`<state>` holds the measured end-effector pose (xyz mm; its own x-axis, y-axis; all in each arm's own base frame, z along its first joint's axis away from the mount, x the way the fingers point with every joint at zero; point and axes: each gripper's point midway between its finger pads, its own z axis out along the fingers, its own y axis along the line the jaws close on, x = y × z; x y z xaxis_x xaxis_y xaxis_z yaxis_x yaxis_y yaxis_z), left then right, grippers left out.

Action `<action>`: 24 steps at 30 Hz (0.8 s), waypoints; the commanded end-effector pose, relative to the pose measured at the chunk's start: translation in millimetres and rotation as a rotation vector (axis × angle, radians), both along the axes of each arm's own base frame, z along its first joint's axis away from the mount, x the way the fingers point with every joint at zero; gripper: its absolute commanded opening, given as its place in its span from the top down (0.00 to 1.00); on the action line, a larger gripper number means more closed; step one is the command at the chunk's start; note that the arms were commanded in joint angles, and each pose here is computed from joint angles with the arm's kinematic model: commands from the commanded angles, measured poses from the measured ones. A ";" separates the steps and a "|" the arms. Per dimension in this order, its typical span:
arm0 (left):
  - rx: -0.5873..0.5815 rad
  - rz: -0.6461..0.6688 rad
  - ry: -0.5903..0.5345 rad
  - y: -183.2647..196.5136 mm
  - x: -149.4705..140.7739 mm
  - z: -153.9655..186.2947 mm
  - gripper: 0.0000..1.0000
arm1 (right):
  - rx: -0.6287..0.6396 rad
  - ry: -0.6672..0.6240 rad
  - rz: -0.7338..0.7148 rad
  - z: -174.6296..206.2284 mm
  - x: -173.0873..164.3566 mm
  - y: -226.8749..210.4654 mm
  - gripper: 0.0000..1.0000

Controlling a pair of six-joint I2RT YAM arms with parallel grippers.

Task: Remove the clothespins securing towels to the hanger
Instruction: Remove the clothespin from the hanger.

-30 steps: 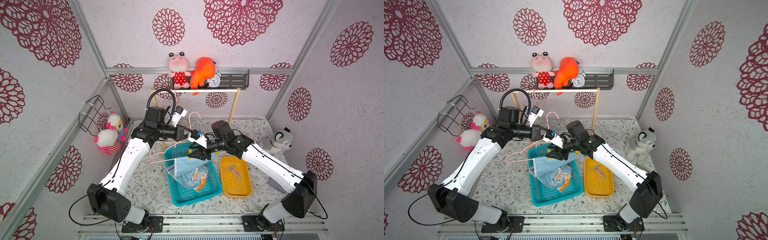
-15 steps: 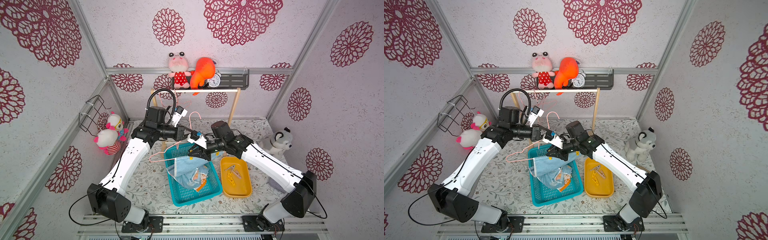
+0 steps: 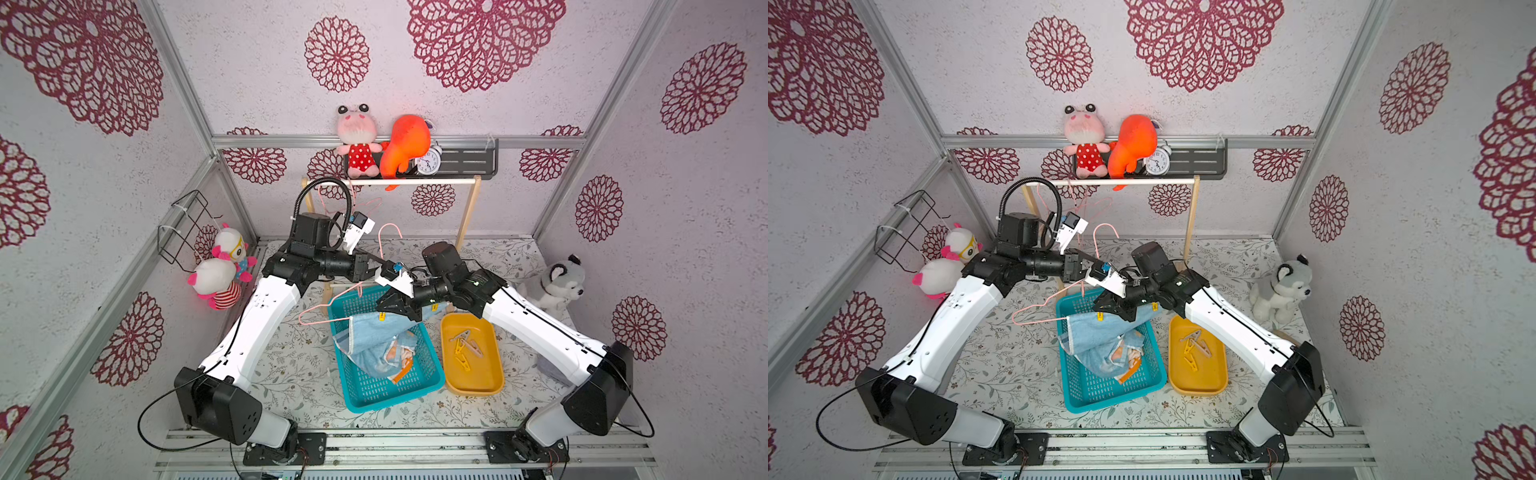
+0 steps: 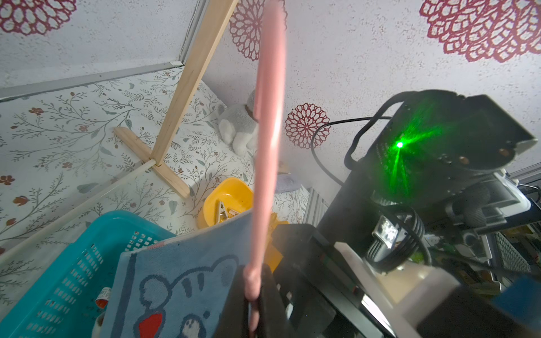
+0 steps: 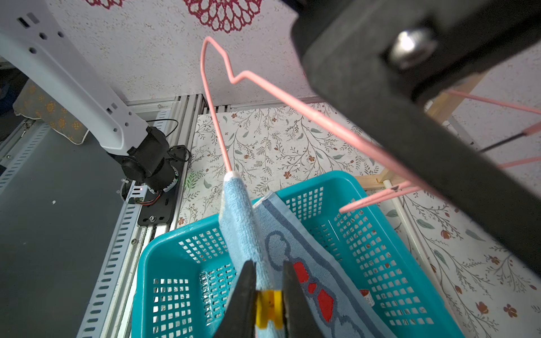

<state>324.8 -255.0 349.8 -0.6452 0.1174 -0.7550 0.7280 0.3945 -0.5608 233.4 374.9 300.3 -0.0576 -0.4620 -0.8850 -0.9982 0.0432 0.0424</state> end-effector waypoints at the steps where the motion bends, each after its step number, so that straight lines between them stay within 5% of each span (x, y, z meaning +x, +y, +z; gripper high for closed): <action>1: -0.013 -0.018 -0.025 -3.9 0.0 4.2 1.00 | 0.032 -0.043 -0.050 27.0 -1.2 -8.0 1.00; 17: 0.009 -0.006 -0.015 -3.2 3.7 -3.3 1.00 | 0.104 -0.133 -0.202 71.4 2.6 -34.4 1.00; 24: 0.045 0.025 -0.027 1.4 6.2 -7.0 1.00 | 0.082 -0.097 -0.393 45.5 0.0 -73.2 1.00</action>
<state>330.2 -252.9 342.2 -0.6501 0.1227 -0.7499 0.7160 0.4293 -0.5504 229.9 322.4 348.6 -0.0691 -0.3835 -0.9210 -0.9515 0.3026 -0.0547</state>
